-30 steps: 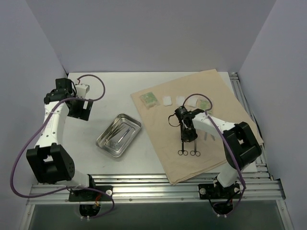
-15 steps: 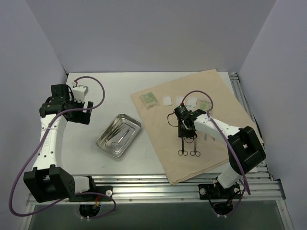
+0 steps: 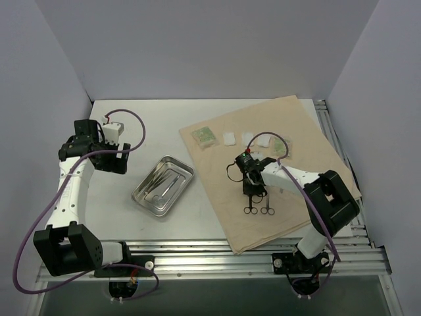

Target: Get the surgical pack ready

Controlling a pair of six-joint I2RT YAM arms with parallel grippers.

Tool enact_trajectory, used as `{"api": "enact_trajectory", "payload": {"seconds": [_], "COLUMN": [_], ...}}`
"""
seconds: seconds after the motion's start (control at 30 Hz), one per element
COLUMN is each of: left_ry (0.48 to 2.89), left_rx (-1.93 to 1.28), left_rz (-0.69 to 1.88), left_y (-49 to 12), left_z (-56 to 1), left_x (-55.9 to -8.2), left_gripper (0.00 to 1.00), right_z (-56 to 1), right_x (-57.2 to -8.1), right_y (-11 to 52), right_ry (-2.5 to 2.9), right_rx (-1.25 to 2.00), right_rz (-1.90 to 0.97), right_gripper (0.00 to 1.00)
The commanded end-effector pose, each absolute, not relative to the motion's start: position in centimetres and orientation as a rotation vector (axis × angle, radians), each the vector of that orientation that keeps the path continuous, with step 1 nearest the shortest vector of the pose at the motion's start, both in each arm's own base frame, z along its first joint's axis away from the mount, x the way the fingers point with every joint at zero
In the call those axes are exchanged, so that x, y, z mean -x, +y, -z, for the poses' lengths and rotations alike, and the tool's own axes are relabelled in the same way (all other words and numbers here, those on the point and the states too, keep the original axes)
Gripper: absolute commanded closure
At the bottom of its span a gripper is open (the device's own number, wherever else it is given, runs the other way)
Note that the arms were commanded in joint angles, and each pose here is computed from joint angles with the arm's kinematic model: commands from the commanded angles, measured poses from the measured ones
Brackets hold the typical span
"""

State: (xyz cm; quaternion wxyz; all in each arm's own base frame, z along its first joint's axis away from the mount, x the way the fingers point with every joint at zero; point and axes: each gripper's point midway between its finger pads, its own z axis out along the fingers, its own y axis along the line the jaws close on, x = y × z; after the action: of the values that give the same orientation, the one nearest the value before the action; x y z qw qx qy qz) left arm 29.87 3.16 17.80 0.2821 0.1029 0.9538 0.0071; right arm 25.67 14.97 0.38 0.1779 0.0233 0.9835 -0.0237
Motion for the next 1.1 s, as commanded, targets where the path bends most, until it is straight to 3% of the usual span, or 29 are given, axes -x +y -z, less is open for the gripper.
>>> {"api": "enact_trajectory", "payload": {"seconds": [0.0,0.1,0.47,0.77,1.07], "left_ry": [2.502,2.515,2.514,2.497,2.481], "left_rx": [-0.261,-0.257,-0.275,-0.283,-0.287], "left_rz": [0.013,0.002,-0.038,-0.02,-0.045], "left_y": [2.6,2.8,3.3,3.3,3.7], "left_z": [-18.6,-18.7,-18.8,-18.9,-18.0], "left_x": [-31.0,-31.0,-31.2,-33.2,-34.5], "left_gripper": [0.05,0.05,0.05,0.05,0.05], "right_z": [2.8,2.1,-6.7,-6.4,-15.0], "right_x": [-22.1,-22.4,-26.3,-27.1,-31.6], "right_y": [14.3,14.6,18.9,19.2,30.3], "right_ry": [2.908,2.893,2.654,2.633,2.408], "right_rx": [-0.079,-0.099,-0.201,-0.252,-0.333], "right_rz": [0.111,0.084,-0.189,-0.197,-0.605], "right_gripper": [0.87,1.0,1.0,1.0,1.0]}}
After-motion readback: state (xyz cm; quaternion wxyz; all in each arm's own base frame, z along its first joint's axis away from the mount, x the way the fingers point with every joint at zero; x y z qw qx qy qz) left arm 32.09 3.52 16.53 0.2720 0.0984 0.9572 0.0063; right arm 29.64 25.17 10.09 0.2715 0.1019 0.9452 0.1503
